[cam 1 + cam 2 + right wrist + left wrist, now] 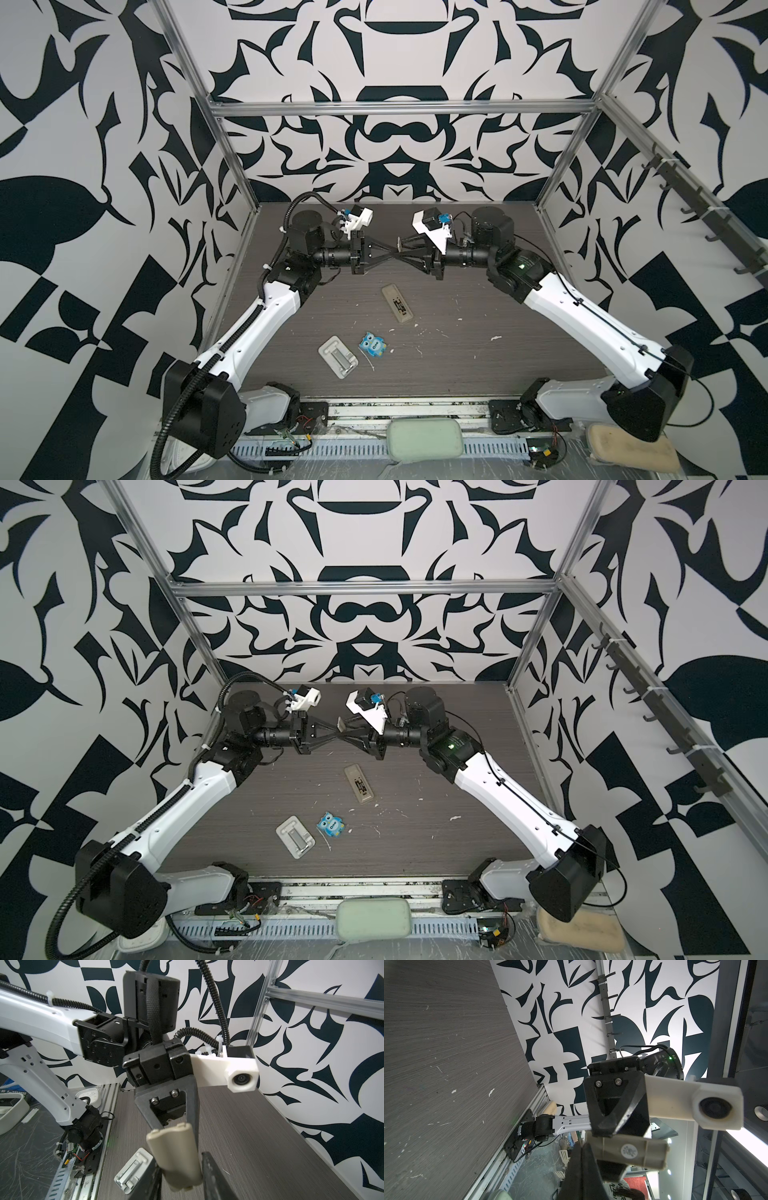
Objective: Load the batteries into the remote control
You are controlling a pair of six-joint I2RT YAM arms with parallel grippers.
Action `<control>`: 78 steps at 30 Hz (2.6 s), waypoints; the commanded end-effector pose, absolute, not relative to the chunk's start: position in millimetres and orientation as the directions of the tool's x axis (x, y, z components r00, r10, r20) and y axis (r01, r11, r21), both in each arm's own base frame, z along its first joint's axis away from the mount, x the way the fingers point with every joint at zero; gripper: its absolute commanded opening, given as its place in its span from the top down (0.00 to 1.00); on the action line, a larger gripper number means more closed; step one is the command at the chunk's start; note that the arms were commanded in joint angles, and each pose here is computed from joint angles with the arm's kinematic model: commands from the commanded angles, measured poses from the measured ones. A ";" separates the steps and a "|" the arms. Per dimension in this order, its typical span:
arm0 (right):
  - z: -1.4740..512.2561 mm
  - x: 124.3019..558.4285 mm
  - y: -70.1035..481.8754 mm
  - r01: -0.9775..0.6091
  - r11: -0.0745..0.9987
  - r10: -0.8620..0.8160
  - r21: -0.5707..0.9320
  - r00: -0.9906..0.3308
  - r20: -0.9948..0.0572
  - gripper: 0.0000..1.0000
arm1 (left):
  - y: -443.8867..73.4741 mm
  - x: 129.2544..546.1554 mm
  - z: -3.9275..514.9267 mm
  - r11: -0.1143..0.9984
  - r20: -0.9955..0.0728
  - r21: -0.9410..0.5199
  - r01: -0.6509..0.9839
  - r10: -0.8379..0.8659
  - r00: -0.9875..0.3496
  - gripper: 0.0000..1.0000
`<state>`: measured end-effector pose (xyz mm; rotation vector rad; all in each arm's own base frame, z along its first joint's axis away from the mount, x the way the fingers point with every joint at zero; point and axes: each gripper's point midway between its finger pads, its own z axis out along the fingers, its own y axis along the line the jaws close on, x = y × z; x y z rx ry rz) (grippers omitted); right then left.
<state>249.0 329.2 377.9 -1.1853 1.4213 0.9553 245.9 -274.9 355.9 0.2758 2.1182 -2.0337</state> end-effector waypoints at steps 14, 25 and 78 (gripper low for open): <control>400.6 245.4 326.0 -0.972 0.211 -0.138 -0.103 0.075 -0.988 0.72 | -276.5 246.1 364.4 0.024 -0.285 -0.958 0.285 0.005 -0.958 1.00; 398.1 245.5 325.0 -0.970 0.214 -0.148 -0.114 0.083 -0.986 0.57 | -280.2 253.6 353.9 0.032 -0.257 -0.966 0.257 0.018 -0.966 1.00; 147.4 264.7 244.3 -0.132 0.846 -0.040 0.516 -0.982 -0.187 0.28 | -224.5 297.8 158.4 0.578 -0.161 -0.815 0.030 -0.177 -0.971 0.66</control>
